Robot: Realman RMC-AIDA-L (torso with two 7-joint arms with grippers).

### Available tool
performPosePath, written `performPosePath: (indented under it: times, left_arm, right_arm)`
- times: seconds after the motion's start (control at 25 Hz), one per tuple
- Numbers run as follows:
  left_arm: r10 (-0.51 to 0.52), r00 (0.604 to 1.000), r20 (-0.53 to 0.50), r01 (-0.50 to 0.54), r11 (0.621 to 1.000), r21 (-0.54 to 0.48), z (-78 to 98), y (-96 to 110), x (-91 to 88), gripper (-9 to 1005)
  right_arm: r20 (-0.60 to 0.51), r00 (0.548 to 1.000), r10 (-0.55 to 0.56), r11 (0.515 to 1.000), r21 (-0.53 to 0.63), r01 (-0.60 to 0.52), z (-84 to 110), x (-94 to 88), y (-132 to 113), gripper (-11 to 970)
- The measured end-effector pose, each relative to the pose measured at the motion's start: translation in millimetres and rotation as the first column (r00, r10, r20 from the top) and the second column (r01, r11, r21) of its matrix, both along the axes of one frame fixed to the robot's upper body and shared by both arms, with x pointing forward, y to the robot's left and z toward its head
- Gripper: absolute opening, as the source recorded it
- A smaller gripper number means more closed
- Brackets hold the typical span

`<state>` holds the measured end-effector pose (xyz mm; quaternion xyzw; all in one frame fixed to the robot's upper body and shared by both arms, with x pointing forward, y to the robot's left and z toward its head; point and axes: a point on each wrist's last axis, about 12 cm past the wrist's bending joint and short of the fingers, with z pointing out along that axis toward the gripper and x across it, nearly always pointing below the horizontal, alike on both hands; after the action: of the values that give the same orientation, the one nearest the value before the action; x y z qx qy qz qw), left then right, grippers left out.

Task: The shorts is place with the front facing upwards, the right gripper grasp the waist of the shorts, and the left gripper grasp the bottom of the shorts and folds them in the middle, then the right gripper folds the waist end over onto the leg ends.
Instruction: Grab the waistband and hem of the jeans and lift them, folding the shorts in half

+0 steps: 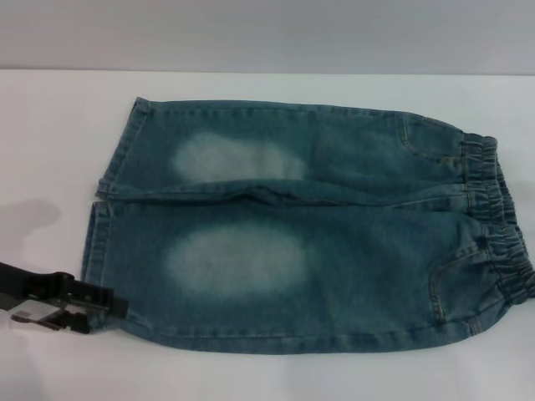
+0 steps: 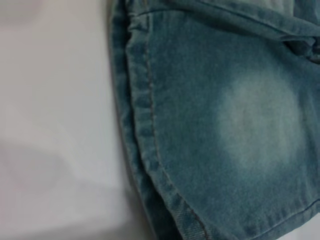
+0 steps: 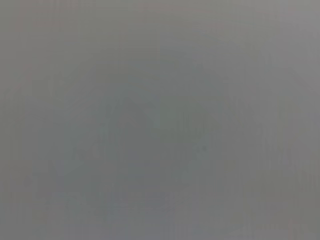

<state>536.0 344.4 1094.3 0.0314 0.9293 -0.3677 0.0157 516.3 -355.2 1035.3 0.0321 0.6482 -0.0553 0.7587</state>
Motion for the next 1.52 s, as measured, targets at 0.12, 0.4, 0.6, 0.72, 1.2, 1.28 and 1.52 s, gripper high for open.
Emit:
performPosePath:
  times: [0.12,0.4,0.6,0.72,1.2,1.28,1.52]
  left_arm:
    - [-0.013,1.000,0.009,0.013,1.000,-0.005,1.0,-4.2,2.5,844]
    - [-0.025,0.999,0.025,0.025,1.000,-0.015,5.0,-8.2,7.3,837]
    - [-0.035,0.999,0.033,0.036,0.999,-0.018,6.8,-9.6,8.9,832]
    - [-0.038,0.999,0.036,0.038,0.999,-0.018,7.3,-9.1,9.2,828]
    - [-0.037,0.999,0.036,0.037,0.999,0.000,4.7,-6.7,7.1,761]
    - [-0.034,0.999,0.037,0.034,0.999,0.002,4.2,-6.1,6.9,703]
    - [-0.030,0.998,0.054,0.030,0.999,0.014,4.5,-3.1,7.2,444]
  right_arm:
    - [-0.001,1.000,-0.003,1.000,0.002,0.003,-0.5,-0.7,-0.4,752]
    - [-0.003,1.000,-0.004,1.000,0.004,0.004,-1.3,-1.8,-0.4,752]
    - [-0.005,1.000,-0.001,1.000,0.005,0.001,-2.1,-3.0,0.3,752]
    - [-0.006,1.000,0.000,1.000,0.005,0.000,-2.4,-3.4,0.6,752]
    - [-0.009,1.000,-0.001,1.000,0.008,0.001,-3.3,-4.1,1.2,752]
    - [-0.010,1.000,-0.002,1.000,0.009,0.002,-3.6,-4.6,1.1,752]
    - [-0.010,1.000,-0.008,1.000,0.011,0.008,-3.9,-5.3,0.3,751]
